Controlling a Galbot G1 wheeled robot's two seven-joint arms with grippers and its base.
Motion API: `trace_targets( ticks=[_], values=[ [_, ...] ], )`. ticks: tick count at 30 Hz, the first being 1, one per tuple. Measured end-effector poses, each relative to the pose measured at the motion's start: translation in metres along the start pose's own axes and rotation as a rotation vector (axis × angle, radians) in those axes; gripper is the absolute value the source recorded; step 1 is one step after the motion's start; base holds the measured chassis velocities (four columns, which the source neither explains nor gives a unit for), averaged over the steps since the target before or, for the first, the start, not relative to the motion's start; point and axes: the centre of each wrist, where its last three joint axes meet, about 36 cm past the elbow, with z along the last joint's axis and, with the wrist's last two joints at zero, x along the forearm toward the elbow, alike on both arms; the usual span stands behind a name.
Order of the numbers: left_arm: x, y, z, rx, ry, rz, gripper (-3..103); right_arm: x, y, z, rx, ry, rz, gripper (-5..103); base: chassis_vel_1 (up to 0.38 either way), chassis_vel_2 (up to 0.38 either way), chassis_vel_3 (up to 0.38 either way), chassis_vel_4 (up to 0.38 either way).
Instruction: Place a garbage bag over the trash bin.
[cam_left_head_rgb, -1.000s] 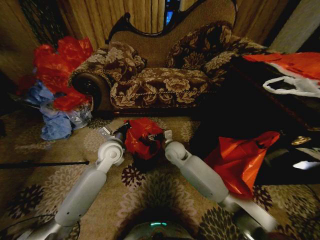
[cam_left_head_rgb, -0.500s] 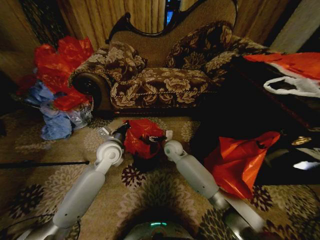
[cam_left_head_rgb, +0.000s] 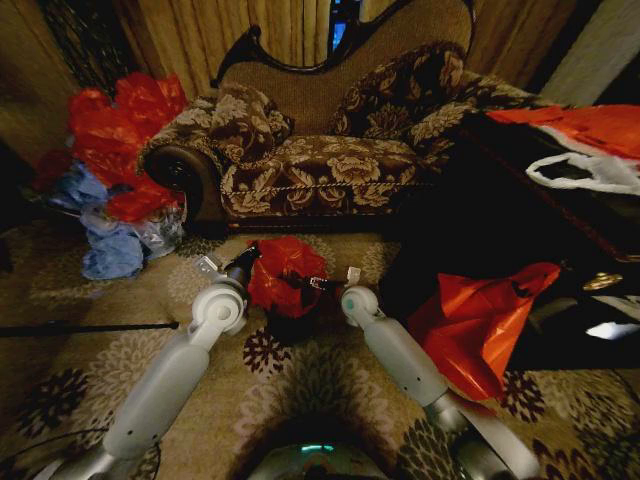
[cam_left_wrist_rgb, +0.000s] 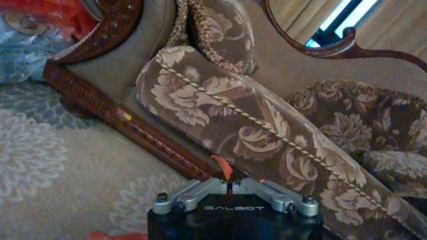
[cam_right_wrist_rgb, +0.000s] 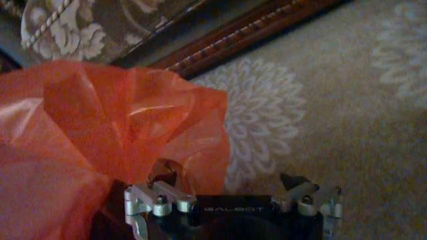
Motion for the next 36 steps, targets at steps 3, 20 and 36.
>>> trace_targets(
  ticks=[3,20,36],
  values=[
    [0.000,0.000,0.000,0.002,0.000,0.001,0,-0.001,-0.004,0.000,-0.029,0.003,-0.007,100,0.000,0.000,0.000,0.000],
    [0.001,-0.003,0.003,0.003,0.007,0.015,0,-0.006,-0.003,0.030,-0.057,0.018,-0.080,65,0.000,0.000,0.000,0.000],
    [0.003,-0.001,0.004,-0.003,0.008,0.019,0,0.001,0.004,0.038,-0.015,-0.009,-0.091,6,0.000,0.000,0.000,0.000]
  ],
)
